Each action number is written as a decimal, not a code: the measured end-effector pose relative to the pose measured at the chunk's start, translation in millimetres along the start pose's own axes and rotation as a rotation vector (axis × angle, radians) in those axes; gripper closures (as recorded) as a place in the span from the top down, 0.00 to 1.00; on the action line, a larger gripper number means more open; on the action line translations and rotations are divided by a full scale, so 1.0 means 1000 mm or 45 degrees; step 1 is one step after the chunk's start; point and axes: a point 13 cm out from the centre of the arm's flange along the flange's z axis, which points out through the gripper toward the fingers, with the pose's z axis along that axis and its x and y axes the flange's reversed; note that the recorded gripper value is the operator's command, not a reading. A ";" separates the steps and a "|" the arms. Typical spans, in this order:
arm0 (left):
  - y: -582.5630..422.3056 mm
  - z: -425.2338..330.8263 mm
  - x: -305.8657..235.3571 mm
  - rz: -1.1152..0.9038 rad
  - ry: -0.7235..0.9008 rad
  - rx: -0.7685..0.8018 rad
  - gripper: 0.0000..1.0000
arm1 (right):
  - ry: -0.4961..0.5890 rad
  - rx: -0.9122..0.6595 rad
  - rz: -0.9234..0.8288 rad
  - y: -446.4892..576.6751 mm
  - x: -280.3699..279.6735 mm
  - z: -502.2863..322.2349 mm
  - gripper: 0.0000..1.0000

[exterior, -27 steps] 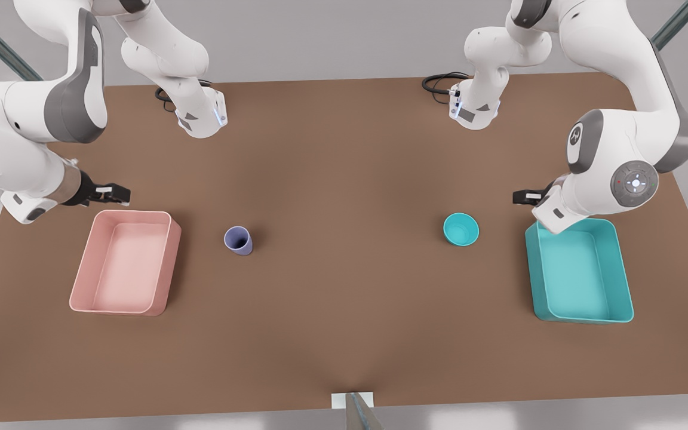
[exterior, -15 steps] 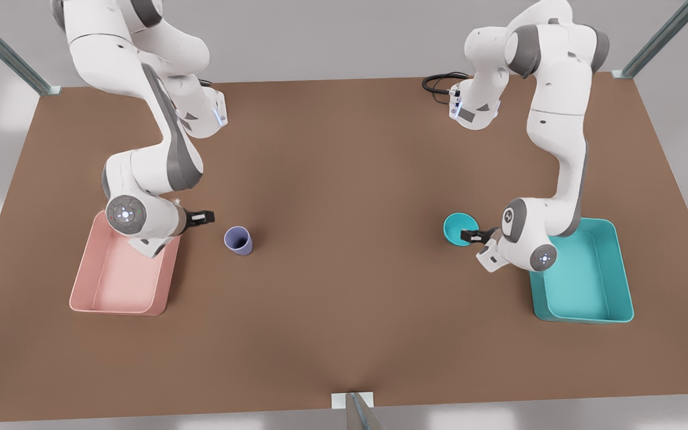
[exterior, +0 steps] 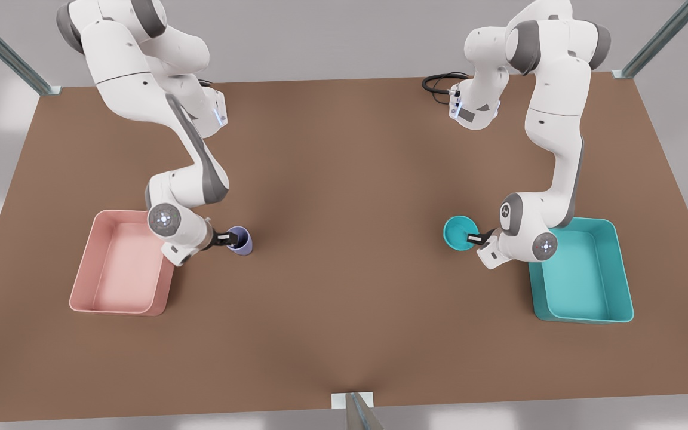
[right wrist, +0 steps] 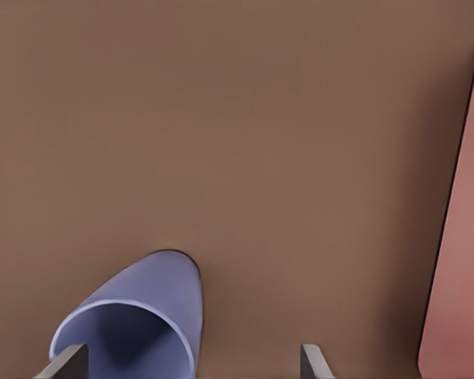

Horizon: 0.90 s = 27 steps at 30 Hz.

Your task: Put the bowls and cups in different boxes

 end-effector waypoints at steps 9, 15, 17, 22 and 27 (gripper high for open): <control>0.150 -0.213 0.003 -0.257 -0.285 -0.048 0.21 | 0.042 0.007 0.034 0.005 0.025 0.041 1.00; 0.266 -0.185 0.028 -0.467 -0.296 -0.052 0.21 | 0.069 0.001 0.064 0.003 0.025 0.067 1.00; 0.287 -0.157 0.021 -0.489 -0.292 -0.069 0.21 | 0.070 0.000 0.070 0.004 0.024 0.071 0.92; 0.328 -0.098 0.003 -0.519 -0.308 -0.126 0.21 | 0.062 -0.009 0.078 0.007 0.022 0.072 0.45; 0.329 -0.129 -0.006 -0.482 -0.411 -0.135 1.00 | 0.052 -0.009 0.075 0.012 0.018 0.070 0.23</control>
